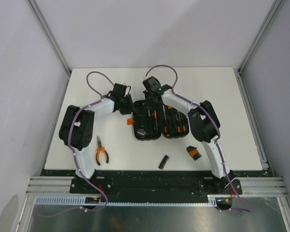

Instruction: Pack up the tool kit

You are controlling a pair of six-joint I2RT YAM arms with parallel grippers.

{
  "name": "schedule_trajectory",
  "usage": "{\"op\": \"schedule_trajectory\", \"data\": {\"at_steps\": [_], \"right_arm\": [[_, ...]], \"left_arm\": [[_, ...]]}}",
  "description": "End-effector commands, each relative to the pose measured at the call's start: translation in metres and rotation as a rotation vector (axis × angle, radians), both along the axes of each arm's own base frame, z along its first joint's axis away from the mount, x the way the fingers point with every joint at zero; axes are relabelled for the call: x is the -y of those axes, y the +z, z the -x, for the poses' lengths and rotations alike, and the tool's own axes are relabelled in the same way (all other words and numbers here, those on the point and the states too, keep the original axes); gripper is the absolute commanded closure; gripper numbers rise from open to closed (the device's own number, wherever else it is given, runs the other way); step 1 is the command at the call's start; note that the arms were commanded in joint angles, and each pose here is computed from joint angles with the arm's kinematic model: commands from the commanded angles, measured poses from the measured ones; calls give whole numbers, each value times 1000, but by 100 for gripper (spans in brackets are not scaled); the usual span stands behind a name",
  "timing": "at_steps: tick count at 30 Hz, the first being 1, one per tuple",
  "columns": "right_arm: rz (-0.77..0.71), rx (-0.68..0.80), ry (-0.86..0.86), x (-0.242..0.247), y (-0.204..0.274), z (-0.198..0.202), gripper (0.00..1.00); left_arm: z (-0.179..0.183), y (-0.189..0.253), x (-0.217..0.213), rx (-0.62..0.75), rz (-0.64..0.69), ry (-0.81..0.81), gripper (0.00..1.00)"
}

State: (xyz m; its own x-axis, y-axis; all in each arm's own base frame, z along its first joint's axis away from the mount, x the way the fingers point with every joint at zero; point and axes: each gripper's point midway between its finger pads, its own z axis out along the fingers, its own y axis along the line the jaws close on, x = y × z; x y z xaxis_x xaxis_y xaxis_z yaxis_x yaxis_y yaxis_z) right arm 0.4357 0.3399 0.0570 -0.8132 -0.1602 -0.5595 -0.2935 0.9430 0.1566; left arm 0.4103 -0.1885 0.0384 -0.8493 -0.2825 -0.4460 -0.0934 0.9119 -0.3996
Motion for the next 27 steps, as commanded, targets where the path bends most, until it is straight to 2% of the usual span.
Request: {"op": "schedule_trajectory", "data": {"at_steps": [1, 4, 9, 16, 27], "right_arm": [[19, -31, 30, -4, -12, 4, 88], [36, -45, 29, -2, -20, 6, 90], [75, -91, 13, 6, -38, 12, 99], [112, -198, 11, 15, -69, 33, 100], [228, -358, 29, 30, -123, 89, 100]], "left_arm": [[0, -3, -3, -2, -11, -6, 59], [0, -3, -3, -1, -11, -6, 59], [1, -3, -3, -1, -10, -8, 59], [1, 0, -1, 3, -3, -15, 59], [0, 1, 2, 0, 17, -23, 59]]}}
